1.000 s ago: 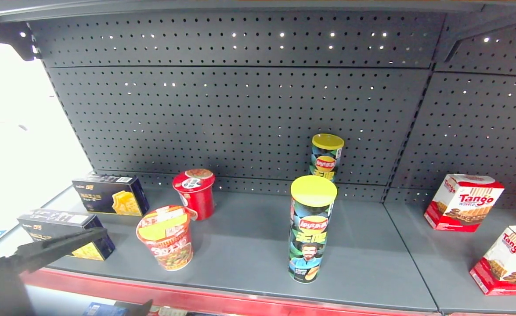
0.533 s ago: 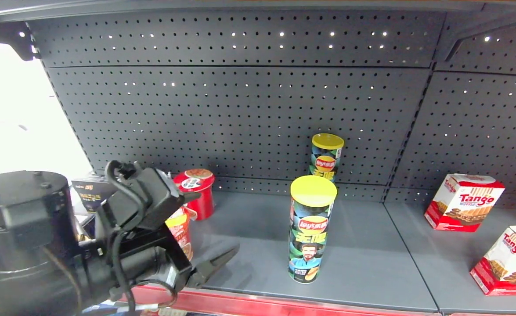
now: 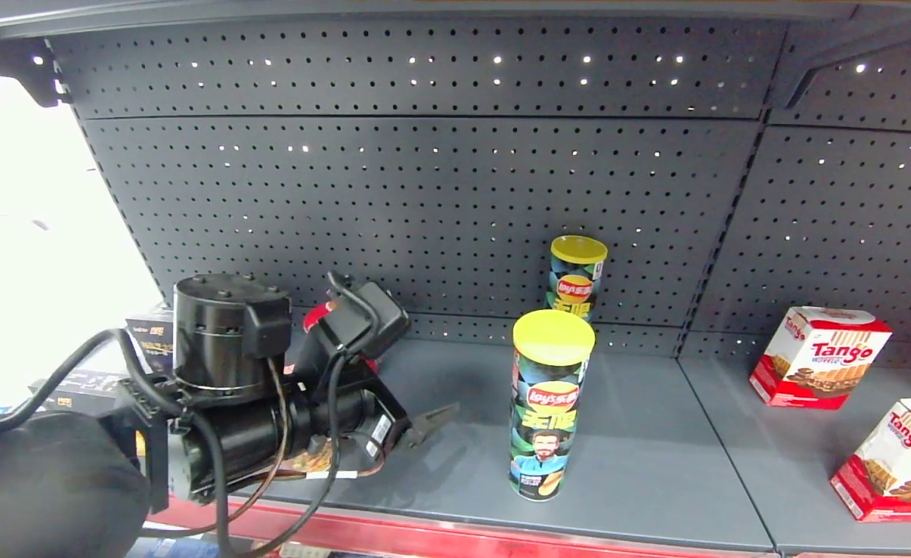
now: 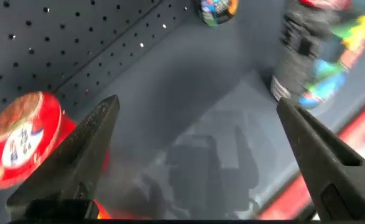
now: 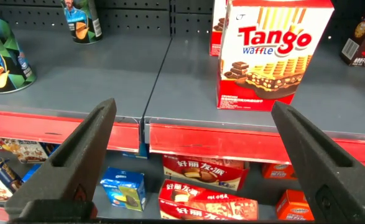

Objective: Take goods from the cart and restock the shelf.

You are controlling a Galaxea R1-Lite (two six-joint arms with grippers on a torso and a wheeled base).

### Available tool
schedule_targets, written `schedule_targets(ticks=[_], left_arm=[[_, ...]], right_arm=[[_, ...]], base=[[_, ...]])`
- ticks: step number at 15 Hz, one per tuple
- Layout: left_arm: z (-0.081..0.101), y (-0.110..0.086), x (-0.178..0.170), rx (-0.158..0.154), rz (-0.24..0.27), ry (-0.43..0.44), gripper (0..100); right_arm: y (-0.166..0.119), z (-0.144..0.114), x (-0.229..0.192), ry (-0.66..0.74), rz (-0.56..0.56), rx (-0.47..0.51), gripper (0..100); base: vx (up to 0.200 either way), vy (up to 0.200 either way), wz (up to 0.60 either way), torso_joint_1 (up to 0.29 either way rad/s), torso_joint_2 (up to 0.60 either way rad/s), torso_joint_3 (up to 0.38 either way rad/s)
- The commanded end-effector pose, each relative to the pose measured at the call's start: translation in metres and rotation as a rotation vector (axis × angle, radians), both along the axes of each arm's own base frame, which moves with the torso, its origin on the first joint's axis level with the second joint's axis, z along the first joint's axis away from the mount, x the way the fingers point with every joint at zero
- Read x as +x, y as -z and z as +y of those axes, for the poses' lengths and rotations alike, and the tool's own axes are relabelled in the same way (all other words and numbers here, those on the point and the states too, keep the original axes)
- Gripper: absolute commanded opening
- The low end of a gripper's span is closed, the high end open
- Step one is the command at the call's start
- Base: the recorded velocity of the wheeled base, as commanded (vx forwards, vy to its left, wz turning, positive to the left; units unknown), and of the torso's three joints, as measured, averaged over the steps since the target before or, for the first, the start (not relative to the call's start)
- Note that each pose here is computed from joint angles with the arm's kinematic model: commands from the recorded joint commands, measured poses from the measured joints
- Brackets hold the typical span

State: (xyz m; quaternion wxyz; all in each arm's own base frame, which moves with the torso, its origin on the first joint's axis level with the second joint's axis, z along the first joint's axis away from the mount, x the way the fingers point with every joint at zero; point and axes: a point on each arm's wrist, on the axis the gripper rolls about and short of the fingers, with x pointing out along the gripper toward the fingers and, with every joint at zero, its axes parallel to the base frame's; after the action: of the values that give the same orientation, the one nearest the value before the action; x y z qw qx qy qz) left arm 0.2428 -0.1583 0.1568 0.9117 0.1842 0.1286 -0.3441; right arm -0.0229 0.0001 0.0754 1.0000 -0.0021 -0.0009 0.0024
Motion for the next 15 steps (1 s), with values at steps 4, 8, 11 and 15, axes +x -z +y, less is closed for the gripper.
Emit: schedule_targets(ticks=[4, 8, 11, 15], left_arm=[[-0.017, 0.011, 0.011, 0.060, 0.017, 0.056, 100], [-0.027, 0.017, 0.015, 0.075, 0.016, 0.116, 100], [-0.039, 0.018, 0.019, 0.072, 0.010, 0.136, 100], [-0.049, 0.018, 0.027, 0.066, 0.003, 0.145, 100]], right_arm=[[0.000, 0.000, 0.000, 0.000, 0.002, 0.000, 100], [0.000, 0.000, 0.000, 0.000, 0.002, 0.000, 100], [0.000, 0.000, 0.000, -0.001, 0.002, 0.000, 100], [0.000, 0.000, 0.000, 0.000, 0.002, 0.000, 100]], base=[[0.000, 0.000, 0.00, 0.000, 0.00, 0.000], [0.000, 0.000, 0.00, 0.000, 0.00, 0.000], [0.000, 0.000, 0.00, 0.000, 0.00, 0.000], [0.000, 0.000, 0.00, 0.000, 0.00, 0.000]])
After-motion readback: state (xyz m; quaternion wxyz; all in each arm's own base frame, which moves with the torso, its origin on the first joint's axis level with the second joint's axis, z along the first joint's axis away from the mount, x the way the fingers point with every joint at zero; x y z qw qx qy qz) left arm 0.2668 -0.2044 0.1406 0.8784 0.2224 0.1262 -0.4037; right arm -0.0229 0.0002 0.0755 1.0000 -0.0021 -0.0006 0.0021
